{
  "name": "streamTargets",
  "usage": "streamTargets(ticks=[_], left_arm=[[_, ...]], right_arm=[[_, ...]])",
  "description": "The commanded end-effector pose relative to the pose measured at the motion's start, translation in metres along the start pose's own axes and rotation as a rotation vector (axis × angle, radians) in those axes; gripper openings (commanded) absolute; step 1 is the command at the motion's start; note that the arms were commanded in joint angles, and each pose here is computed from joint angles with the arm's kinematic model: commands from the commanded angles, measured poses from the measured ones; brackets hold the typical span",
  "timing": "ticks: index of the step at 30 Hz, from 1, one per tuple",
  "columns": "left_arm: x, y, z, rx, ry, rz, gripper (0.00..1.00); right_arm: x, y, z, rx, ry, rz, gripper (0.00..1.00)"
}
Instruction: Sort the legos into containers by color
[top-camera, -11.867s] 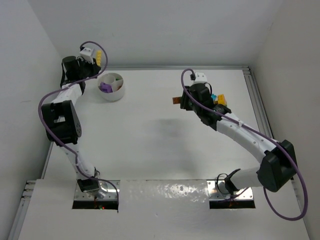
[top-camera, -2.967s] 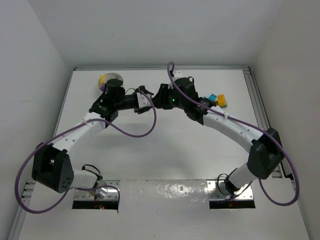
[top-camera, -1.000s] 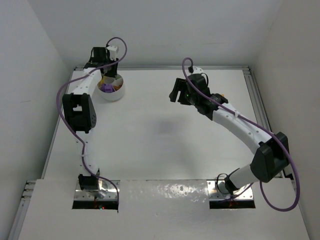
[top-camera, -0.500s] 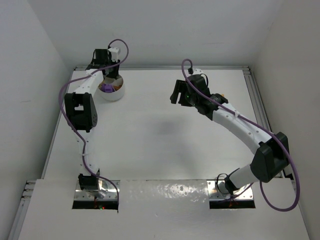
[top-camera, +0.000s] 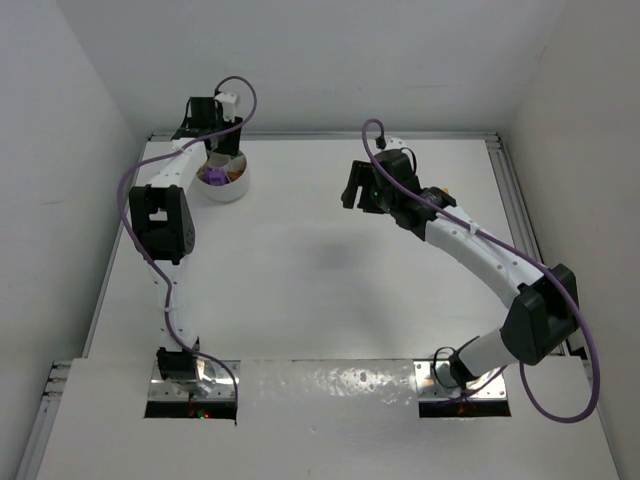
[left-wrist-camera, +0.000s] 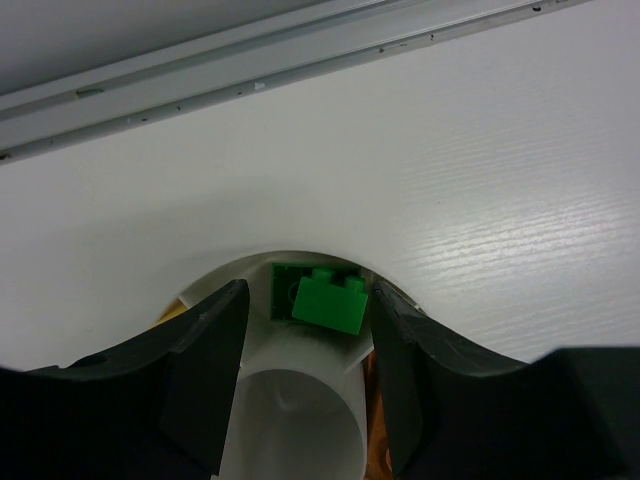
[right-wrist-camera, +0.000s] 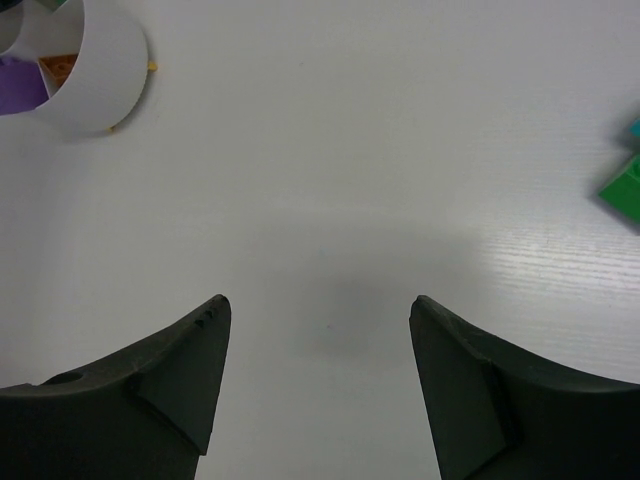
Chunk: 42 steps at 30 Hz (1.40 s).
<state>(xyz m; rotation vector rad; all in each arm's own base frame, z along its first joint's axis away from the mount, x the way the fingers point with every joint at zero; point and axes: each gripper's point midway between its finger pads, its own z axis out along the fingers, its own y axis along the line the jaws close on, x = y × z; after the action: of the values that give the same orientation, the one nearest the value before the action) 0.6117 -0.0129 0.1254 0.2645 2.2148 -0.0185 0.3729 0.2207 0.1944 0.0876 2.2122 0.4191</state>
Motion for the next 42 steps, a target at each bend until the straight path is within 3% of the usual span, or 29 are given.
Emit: streamTargets(ticks=[1, 5, 6, 7, 9, 11, 12, 15, 16, 20, 23, 30, 42], left_arm=[[-0.028, 0.007, -0.015, -0.031, -0.078, -0.008, 0.50], [-0.059, 0.005, -0.030, -0.013, -0.150, -0.022, 0.50], [-0.070, 0.004, -0.039, -0.008, -0.177, -0.031, 0.50], [-0.082, 0.002, -0.047, 0.006, -0.207, -0.032, 0.50], [-0.101, -0.001, -0.067, 0.021, -0.253, -0.040, 0.50], [-0.114, -0.009, -0.089, 0.060, -0.287, -0.040, 0.50], [-0.111, -0.016, -0.093, 0.099, -0.281, -0.038, 0.50], [-0.109, -0.029, -0.118, 0.157, -0.269, -0.034, 0.50], [-0.101, -0.035, -0.120, 0.185, -0.247, -0.035, 0.50], [-0.075, -0.049, -0.142, 0.244, -0.160, -0.024, 0.50], [-0.060, -0.057, -0.154, 0.269, -0.130, -0.023, 0.50], [-0.052, -0.058, -0.166, 0.261, -0.110, -0.019, 0.50], [-0.055, -0.059, -0.169, 0.264, -0.115, -0.040, 0.50]], right_arm=[[-0.021, 0.004, -0.009, -0.008, -0.067, -0.002, 0.71], [-0.025, -0.014, -0.009, 0.069, -0.055, -0.048, 0.65], [-0.027, -0.027, -0.008, 0.116, -0.052, -0.052, 0.58], [-0.026, -0.052, -0.005, 0.185, -0.016, -0.035, 0.38], [-0.030, -0.074, -0.004, 0.205, 0.017, 0.013, 0.27], [-0.034, -0.111, -0.002, 0.263, 0.051, 0.047, 0.40], [-0.036, -0.133, -0.006, 0.327, 0.063, 0.044, 0.57], [-0.039, -0.171, -0.004, 0.476, 0.103, -0.036, 0.70], [-0.039, -0.179, -0.004, 0.506, 0.118, -0.044, 0.70], [-0.033, -0.230, -0.003, 0.614, 0.169, -0.003, 0.45], [-0.037, -0.254, 0.005, 0.650, 0.182, -0.081, 0.58], [-0.020, -0.272, 0.029, 0.644, 0.312, -0.263, 0.70], [-0.024, -0.300, 0.080, 0.673, 0.326, -0.365, 0.62]])
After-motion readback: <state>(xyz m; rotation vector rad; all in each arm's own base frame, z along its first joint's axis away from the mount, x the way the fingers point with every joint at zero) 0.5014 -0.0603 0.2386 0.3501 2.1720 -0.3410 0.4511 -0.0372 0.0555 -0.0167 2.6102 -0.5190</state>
